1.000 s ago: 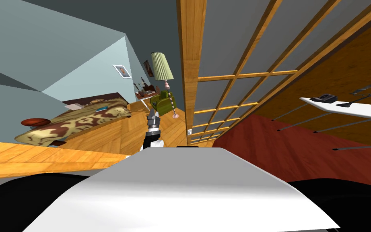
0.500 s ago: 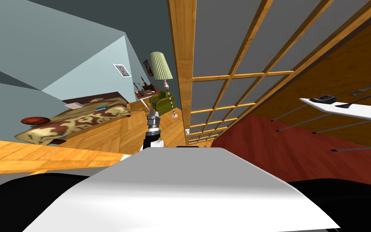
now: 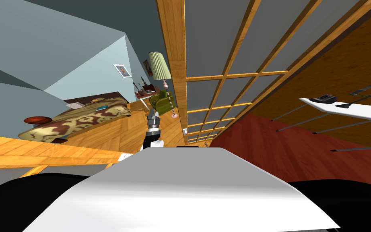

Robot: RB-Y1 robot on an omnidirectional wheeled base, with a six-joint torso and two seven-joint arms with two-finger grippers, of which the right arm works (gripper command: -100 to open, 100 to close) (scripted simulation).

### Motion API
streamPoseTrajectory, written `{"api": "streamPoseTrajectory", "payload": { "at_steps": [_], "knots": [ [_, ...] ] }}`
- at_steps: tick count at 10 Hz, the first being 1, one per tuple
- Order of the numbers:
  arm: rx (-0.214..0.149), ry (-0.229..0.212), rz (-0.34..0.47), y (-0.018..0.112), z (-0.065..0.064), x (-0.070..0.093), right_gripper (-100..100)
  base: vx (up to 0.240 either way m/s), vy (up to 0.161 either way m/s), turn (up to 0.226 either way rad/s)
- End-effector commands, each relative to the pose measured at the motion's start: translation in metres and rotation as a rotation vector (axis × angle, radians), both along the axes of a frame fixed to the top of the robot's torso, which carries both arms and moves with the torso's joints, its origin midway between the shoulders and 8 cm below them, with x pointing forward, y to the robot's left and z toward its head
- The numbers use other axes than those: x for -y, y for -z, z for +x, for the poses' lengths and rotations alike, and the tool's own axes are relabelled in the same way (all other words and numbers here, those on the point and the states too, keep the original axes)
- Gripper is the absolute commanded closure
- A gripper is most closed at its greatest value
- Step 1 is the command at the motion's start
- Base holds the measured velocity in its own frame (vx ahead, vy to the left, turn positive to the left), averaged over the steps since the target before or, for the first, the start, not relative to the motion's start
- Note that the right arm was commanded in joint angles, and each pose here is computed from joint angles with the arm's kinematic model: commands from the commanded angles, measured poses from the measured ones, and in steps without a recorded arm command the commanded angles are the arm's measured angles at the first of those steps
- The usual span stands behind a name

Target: Push the door open

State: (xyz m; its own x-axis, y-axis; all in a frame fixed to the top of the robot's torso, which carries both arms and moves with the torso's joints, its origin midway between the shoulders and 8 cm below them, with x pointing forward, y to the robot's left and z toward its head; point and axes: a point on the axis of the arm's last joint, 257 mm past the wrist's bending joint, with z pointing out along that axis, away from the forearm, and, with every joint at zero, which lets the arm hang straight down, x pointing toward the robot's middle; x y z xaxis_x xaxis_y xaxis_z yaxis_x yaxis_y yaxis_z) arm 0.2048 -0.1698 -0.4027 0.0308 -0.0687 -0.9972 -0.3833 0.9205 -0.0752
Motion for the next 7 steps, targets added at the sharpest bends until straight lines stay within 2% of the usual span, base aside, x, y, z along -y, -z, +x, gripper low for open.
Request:
{"api": "streamPoseTrajectory", "payload": {
  "at_steps": [1,7],
  "knots": [
    [0.005,0.018,-0.012,0.001,0.013,0.003,-100,-0.041,-0.060,0.009],
    [0.016,0.075,-0.028,0.003,0.050,0.002,-100,-0.030,-0.044,0.006]
  ]
}}
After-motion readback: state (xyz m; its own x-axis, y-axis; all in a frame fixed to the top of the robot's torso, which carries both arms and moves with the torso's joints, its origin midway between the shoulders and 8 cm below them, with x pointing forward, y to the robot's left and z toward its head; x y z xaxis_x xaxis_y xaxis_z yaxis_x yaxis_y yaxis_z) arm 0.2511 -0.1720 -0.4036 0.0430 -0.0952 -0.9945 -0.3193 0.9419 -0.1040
